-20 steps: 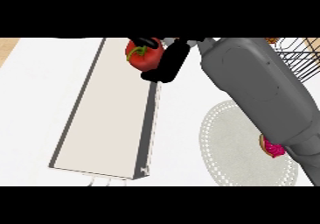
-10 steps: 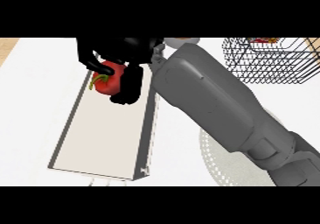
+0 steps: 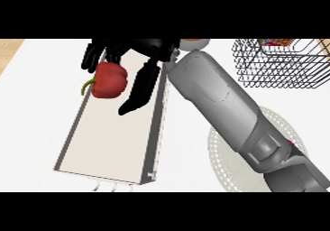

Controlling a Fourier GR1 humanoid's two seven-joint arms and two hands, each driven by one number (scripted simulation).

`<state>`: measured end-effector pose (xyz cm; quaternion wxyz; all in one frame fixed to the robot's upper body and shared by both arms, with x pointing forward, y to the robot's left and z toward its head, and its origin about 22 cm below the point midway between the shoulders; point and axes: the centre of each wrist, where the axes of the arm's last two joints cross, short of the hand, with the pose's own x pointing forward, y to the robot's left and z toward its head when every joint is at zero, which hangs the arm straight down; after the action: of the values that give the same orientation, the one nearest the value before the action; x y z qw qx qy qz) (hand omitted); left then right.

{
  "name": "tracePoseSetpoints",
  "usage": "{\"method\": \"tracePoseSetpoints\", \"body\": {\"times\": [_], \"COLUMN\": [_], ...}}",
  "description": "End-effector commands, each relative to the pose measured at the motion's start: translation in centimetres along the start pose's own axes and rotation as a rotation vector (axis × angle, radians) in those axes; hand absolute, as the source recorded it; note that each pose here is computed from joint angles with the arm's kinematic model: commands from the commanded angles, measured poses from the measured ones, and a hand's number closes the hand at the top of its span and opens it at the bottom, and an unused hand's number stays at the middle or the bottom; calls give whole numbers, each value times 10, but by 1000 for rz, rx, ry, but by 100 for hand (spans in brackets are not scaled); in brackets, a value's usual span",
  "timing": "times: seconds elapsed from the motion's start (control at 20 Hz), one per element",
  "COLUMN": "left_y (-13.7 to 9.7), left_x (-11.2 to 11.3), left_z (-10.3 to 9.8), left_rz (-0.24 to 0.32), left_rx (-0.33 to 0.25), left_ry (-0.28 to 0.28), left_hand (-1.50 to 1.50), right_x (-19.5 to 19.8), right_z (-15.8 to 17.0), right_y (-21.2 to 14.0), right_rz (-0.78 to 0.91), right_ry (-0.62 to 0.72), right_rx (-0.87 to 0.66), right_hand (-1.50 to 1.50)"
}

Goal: Pick the bell pepper from the placemat and place it in the tiered shelf

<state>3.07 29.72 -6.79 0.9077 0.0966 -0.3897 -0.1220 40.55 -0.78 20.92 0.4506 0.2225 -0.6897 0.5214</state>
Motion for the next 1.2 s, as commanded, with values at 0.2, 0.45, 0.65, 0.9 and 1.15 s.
{"method": "tracePoseSetpoints", "body": {"times": [0.2, 0.45, 0.65, 0.9, 1.15], "left_y": [3, 11, 6, 7, 8], "left_x": [106, 102, 94, 93, 92], "left_z": [-48, -46, -41, -39, -37], "left_rz": [27, 35, 49, 54, 36], "left_rx": [-9, 30, 37, 35, 36], "left_ry": [-472, -453, -444, -456, -472], "left_hand": [0, 0, 0, 0, 0], "right_x": [-22, -11, -23, -21, -22], "right_z": [5, 6, 41, 79, 104], "right_y": [-10, -30, -67, -106, -125], "right_rz": [-324, -413, -423, -377, -352], "right_ry": [-25, -48, 33, 92, 60], "right_rx": [-167, -378, -556, -607, -614], "right_hand": [-150, -150, -150, -150, -150]}}
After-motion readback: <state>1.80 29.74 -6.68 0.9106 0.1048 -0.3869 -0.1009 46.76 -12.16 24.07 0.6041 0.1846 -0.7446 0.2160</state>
